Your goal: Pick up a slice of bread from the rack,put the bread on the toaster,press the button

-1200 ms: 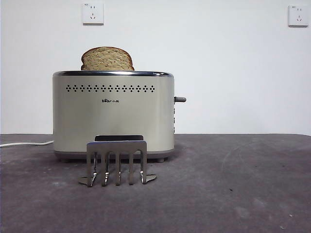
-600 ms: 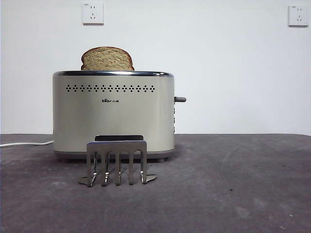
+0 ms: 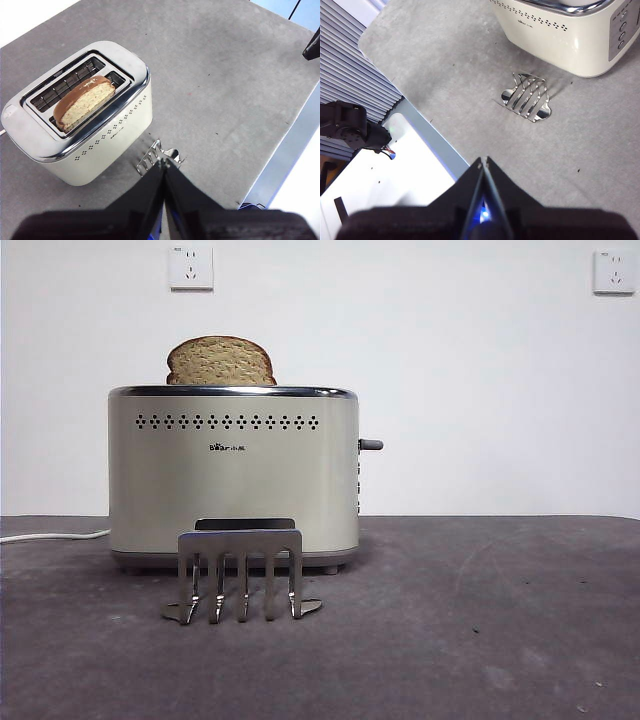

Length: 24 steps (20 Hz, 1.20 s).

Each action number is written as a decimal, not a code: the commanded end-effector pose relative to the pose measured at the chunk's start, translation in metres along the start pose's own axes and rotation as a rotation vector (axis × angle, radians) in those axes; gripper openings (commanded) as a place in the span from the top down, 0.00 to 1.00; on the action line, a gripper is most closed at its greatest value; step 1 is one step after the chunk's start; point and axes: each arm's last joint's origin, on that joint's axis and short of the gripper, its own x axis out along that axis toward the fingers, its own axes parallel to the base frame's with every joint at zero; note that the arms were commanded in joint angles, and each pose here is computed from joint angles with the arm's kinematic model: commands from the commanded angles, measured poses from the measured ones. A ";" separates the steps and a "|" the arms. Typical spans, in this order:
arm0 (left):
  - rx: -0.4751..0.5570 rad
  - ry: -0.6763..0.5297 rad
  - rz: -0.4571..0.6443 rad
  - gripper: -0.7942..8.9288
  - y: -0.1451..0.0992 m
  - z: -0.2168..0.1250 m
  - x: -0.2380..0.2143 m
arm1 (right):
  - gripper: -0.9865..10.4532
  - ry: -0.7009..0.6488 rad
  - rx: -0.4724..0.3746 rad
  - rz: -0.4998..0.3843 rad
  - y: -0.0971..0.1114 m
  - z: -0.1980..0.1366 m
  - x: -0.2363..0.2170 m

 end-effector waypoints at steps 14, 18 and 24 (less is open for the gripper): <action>0.241 -0.711 0.664 0.92 -0.026 -0.059 -0.099 | 0.91 0.001 -0.008 -0.002 0.000 -0.001 0.001; 0.165 -0.759 0.749 0.92 -0.016 -0.110 -0.053 | 0.91 0.001 -0.008 -0.002 0.000 -0.001 0.001; 0.041 -0.711 0.703 0.92 0.003 -0.183 0.027 | 0.91 0.001 -0.008 -0.002 0.000 -0.001 0.001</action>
